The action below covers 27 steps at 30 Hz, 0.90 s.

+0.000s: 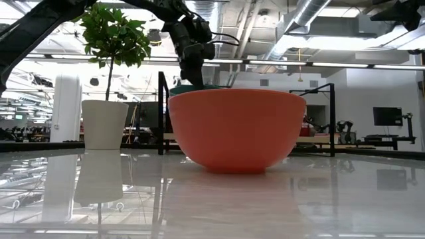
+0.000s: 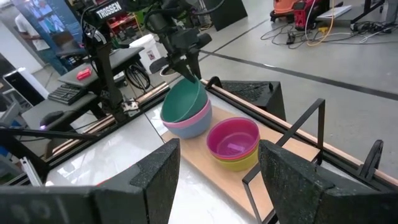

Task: Place and stack bowls onto a shelf
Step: Stack the big green bowl on top of the big pink bowl on the shelf

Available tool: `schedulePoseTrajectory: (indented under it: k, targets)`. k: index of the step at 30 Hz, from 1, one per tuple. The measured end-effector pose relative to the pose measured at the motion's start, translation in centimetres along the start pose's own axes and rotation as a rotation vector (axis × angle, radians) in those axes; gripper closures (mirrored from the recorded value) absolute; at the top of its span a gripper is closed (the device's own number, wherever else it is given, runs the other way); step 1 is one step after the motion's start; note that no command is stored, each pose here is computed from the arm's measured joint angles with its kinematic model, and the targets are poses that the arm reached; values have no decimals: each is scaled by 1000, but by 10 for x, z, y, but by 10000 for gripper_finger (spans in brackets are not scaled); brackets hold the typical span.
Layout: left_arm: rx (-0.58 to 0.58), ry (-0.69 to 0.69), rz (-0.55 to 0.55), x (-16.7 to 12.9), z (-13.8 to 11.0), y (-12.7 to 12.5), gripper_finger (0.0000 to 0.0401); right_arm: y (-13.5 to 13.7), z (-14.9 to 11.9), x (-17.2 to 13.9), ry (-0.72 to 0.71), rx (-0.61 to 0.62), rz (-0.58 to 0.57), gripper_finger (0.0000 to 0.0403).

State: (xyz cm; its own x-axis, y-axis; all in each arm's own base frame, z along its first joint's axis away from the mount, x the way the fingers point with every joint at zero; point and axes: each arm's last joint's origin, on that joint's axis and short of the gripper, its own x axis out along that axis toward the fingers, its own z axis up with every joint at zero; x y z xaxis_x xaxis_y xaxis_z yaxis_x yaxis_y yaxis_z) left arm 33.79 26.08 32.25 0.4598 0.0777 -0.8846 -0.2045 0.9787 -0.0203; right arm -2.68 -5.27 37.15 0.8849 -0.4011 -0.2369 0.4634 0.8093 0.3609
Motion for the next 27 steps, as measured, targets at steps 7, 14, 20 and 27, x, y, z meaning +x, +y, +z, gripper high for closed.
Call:
schedulePoseTrajectory:
  k: [7, 14, 20, 27]
  targets:
    - [-5, -14, -2, -3, 1, 1, 256, 1, 0, 0, -3, 19, 3, 161]
    - [1, -69, 22, -21, 10, 0, 206, 1, 1, 0, -3, 35, 3, 161]
    - [7, -115, 75, -43, 17, -1, 194, 0, 0, 0, -2, 40, 3, 161]
    - [13, -94, -37, -52, 13, -9, 330, 0, 0, 0, -2, 40, 3, 161]
